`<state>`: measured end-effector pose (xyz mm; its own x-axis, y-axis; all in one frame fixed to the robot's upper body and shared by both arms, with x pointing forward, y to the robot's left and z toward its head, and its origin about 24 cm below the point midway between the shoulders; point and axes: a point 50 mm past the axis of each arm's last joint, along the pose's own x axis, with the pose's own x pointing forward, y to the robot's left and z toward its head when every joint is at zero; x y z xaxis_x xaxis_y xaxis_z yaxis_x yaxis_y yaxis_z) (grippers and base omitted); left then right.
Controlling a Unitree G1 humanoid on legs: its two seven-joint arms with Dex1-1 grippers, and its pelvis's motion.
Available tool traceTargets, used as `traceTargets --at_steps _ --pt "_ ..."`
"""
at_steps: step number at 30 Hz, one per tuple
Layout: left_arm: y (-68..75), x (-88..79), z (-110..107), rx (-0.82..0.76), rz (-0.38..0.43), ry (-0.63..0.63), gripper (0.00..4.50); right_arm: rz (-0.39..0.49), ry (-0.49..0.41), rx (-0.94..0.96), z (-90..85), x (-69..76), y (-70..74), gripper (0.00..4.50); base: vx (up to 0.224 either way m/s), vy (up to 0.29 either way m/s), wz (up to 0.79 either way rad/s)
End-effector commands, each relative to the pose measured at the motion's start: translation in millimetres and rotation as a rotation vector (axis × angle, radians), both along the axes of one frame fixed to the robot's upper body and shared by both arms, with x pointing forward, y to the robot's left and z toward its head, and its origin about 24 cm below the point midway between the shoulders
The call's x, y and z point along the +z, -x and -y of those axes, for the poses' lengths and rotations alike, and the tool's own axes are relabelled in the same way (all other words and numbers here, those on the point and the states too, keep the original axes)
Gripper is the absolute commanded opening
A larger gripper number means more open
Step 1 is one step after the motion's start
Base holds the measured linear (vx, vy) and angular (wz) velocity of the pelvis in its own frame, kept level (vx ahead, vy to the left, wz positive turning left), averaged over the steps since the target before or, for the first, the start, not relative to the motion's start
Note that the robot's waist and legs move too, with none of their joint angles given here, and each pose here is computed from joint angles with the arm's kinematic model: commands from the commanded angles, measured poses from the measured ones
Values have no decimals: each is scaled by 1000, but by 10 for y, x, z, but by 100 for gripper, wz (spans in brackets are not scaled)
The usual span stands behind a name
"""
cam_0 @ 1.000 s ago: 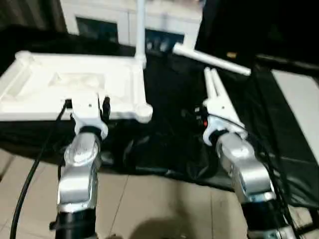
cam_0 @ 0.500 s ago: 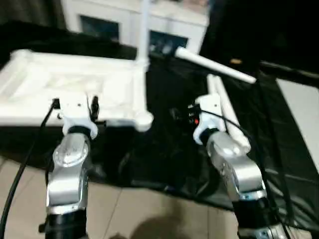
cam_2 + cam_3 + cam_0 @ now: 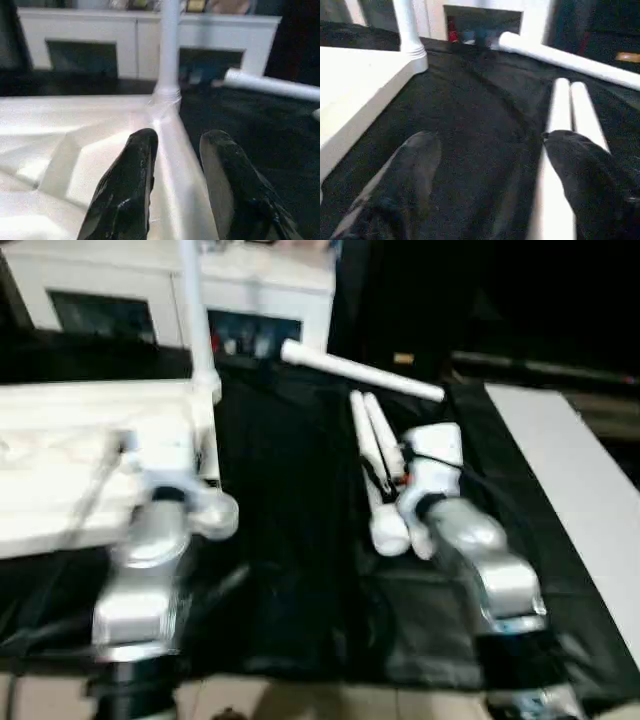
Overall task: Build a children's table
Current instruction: Pick table leg
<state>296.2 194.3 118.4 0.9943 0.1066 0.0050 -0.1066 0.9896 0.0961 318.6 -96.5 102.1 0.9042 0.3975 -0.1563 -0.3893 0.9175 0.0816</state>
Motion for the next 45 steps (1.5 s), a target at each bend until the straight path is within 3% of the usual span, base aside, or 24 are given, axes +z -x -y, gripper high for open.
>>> traceTargets --at_steps 1,3,9,10,13,15,19,20,22,29,32,34,36,37,45 --pt "-26 16 89 -61 -2 8 175 -40 8 -25 110 -39 -10 401 55 45 2" --pt "-14 32 117 -238 -20 -57 175 -109 41 -37 129 -84 -96 426 0 0 0" --pt "50 -11 116 -492 -125 -159 175 -199 58 -53 94 -120 -298 444 -29 -15 0" --pt "90 -4 123 -576 -157 -119 202 -216 60 -51 85 -123 -348 450 -60 -36 -5" --pt "174 66 134 -741 -211 -57 215 -239 61 -61 77 -95 -484 450 -35 -24 -3" --pt "182 86 129 -768 -229 -66 245 -250 56 -61 72 -85 -526 450 0 0 0" --pt "253 165 155 -889 -282 -90 252 -285 80 -72 70 -66 -660 450 0 0 0" --pt "288 192 176 -927 -296 -88 277 -297 103 -75 70 -70 -690 450 0 0 0" --pt "309 207 192 -949 -301 -95 291 -307 110 -59 57 -75 -700 450 0 0 0" --pt "407 210 240 -1032 -365 -112 339 -470 158 -78 62 -215 -699 450 0 0 0" --pt "449 204 243 -1053 -392 -110 377 -550 139 -82 48 -327 -657 450 0 0 0" --pt "456 207 244 -1055 -397 -112 378 -593 100 -64 20 -381 -626 450 0 0 0" --pt "456 207 247 -1055 -399 -113 385 -610 89 -63 16 -406 -612 450 0 0 0" --pt "458 207 248 -1056 -400 -114 414 -632 72 -55 4 -431 -594 450 0 0 0" --pt "471 230 272 -1071 -405 -119 442 -694 75 -40 -4 -539 -534 432 0 0 0"
